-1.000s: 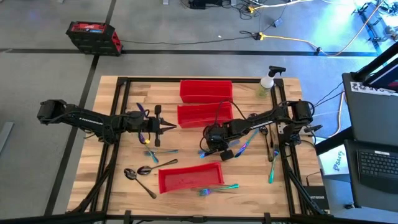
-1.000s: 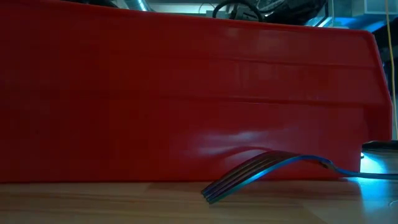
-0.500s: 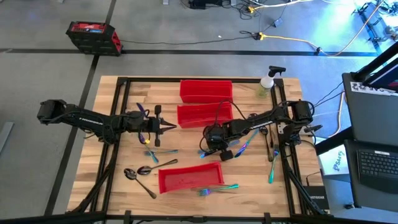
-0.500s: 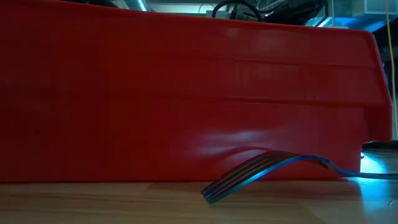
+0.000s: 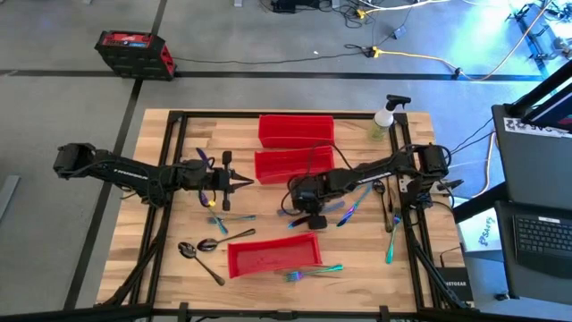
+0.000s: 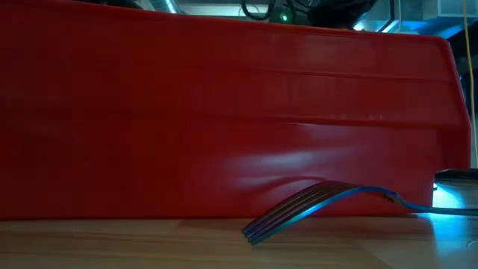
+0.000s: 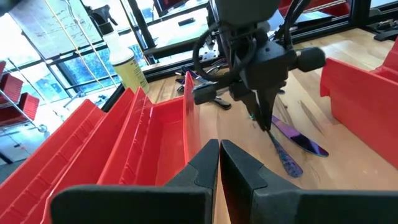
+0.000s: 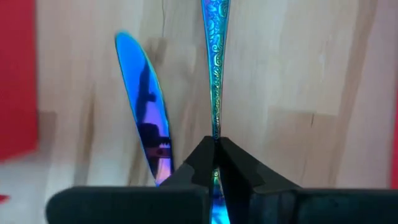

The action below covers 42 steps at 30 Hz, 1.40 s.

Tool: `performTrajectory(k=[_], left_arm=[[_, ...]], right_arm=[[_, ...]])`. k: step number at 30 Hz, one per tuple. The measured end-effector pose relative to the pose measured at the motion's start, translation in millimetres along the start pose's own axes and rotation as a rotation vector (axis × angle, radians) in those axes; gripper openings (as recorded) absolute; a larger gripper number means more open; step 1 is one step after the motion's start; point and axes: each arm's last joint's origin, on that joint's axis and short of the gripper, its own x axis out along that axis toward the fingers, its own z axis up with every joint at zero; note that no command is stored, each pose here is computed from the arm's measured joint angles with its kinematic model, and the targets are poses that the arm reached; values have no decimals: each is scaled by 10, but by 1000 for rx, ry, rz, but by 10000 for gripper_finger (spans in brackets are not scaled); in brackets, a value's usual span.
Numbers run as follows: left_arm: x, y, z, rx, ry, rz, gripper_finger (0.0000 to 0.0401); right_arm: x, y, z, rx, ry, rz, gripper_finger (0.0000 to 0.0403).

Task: Sort silverware
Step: Put the purple fork into the top red bin

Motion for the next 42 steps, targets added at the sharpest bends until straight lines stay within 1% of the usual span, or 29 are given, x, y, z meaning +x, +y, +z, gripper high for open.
performTrajectory(k=[5, 8, 12, 16, 20, 23, 26, 31, 35, 39, 42], left_arm=[[0, 3, 9, -1, -9, 3, 1], [0, 2, 8, -1, -8, 3, 1], [0, 2, 8, -1, -8, 2, 1], [0, 3, 9, 7, -9, 3, 1], [0, 4, 12, 7, -13, 4, 1], [0, 4, 12, 20, -13, 4, 1], [0, 3, 12, 27, -12, 3, 1], [0, 4, 12, 26, -12, 4, 1], [0, 3, 11, 23, -12, 4, 1], [0, 4, 12, 20, -12, 4, 1], [0, 3, 12, 18, -12, 3, 1]], right_arm=[[-148, 11, 141, 57, 2, 17, 0], [-265, 15, 227, 60, -8, 17, 0], [-457, 33, 327, 57, -53, 40, 0], [-680, 41, 389, 70, -97, 30, 0], [-944, -71, 420, 95, -167, 5, 0], [-1117, -248, 432, 117, -210, -50, 0], [-1275, -505, 444, 139, -252, -97, 0], [-1550, -1040, 425, 149, -317, -197, 0], [-1721, -1508, 294, 188, -344, -243, 0], [-1731, -1916, 110, 204, -324, -268, 0], [-1634, -2121, 9, 183, -293, -259, 0]])
